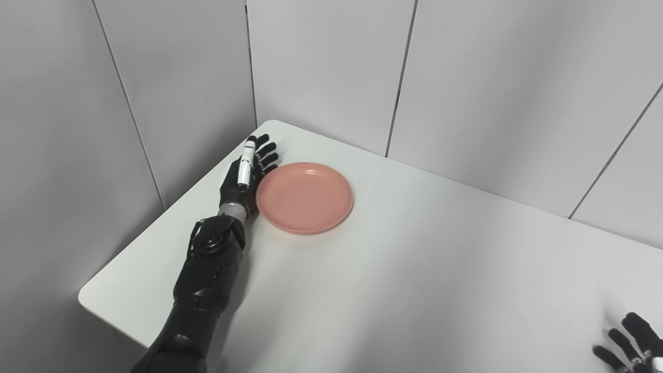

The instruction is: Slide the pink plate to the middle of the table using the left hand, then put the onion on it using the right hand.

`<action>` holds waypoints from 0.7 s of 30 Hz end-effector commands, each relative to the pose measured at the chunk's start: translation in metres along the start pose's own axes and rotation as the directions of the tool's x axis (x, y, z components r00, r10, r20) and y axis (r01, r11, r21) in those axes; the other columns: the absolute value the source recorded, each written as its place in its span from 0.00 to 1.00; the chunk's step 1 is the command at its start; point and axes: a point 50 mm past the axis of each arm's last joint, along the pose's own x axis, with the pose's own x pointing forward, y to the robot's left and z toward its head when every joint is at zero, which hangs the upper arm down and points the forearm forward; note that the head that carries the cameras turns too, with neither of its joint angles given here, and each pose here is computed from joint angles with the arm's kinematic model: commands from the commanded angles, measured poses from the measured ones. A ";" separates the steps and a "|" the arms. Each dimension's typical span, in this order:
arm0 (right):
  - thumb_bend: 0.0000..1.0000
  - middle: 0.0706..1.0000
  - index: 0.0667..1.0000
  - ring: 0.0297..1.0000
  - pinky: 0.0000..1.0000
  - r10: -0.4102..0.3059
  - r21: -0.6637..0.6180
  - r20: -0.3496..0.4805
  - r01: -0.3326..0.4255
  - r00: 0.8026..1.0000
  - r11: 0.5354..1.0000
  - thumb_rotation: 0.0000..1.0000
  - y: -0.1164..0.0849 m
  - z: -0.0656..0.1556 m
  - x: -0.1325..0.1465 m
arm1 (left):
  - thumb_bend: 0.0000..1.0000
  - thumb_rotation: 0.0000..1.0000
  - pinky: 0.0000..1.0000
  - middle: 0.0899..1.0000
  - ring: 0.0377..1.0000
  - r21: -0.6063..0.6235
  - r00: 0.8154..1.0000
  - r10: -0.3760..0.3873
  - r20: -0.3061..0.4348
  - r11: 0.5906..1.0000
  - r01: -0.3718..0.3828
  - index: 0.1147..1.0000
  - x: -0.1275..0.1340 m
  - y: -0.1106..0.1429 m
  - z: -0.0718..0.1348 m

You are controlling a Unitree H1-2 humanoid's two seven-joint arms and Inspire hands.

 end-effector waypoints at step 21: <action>0.55 1.00 0.98 1.00 1.00 0.001 -0.002 0.023 -0.001 1.000 1.000 0.87 0.015 -0.003 -0.004 | 0.39 1.00 0.89 0.87 0.89 0.025 0.982 -0.183 -0.040 0.983 0.184 0.84 0.008 -0.051 -0.006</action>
